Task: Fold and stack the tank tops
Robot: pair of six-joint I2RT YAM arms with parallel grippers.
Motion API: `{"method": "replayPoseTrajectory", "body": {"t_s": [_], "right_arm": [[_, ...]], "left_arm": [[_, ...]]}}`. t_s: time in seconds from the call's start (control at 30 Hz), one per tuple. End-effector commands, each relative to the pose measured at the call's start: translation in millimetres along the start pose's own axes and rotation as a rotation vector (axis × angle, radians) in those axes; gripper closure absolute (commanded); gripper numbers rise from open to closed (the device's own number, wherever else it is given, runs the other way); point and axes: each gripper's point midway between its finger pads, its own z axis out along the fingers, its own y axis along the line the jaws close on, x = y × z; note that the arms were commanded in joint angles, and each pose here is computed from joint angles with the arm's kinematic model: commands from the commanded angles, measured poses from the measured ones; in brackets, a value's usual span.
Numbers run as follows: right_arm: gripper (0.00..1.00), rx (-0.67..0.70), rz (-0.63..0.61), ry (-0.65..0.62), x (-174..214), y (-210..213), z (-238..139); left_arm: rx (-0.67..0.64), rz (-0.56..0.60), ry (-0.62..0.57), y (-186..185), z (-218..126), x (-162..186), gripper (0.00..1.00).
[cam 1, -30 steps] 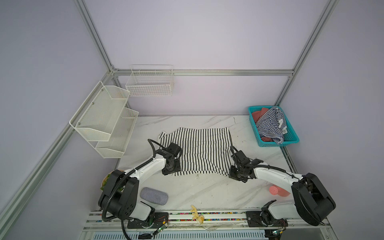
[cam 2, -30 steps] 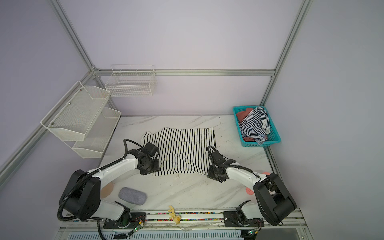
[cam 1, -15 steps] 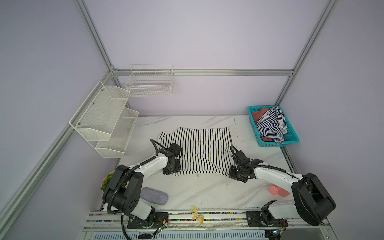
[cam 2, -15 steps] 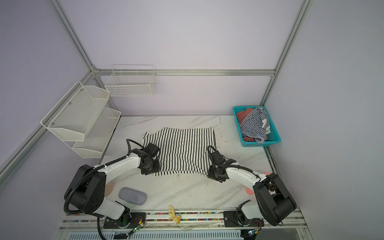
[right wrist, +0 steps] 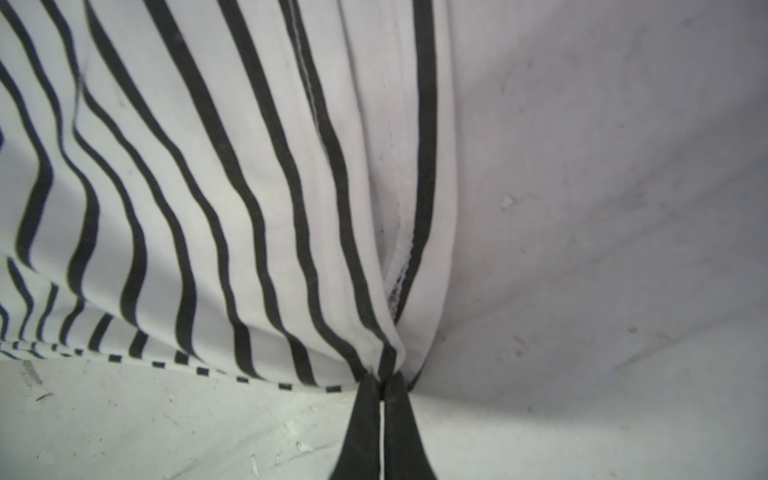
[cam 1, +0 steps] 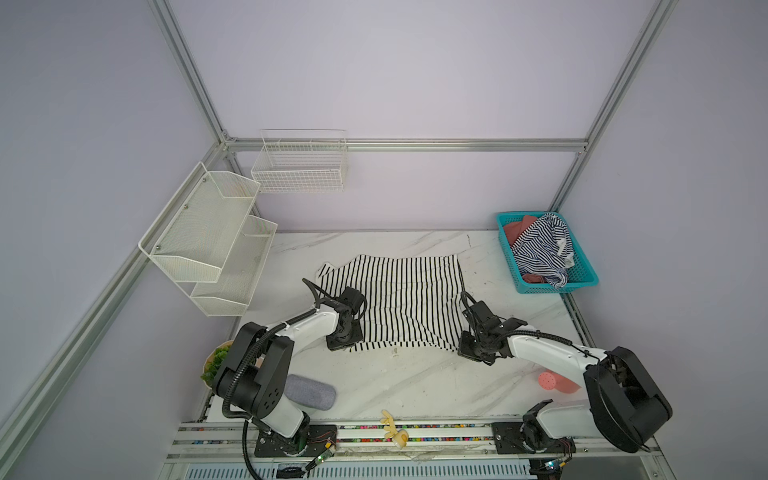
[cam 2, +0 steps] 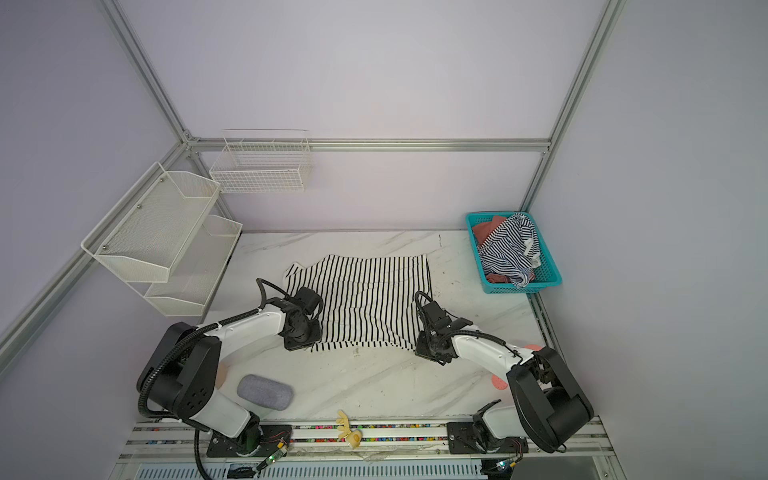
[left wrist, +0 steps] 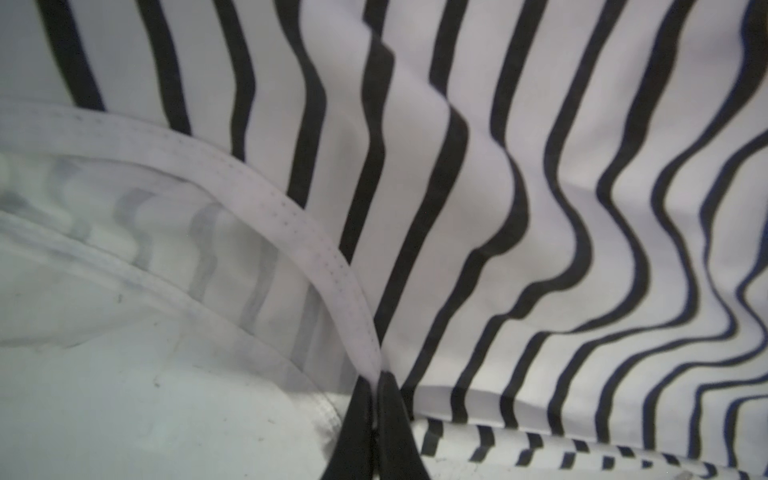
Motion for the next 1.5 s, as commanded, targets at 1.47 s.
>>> {"method": "replayPoseTrajectory", "body": {"t_s": [1.47], "right_arm": [[1.0,0.025,-0.075,-0.218,-161.6,19.6,-38.4]], "left_arm": [[0.083,0.168,-0.202,-54.1,-76.1,-139.6,1.0]]}}
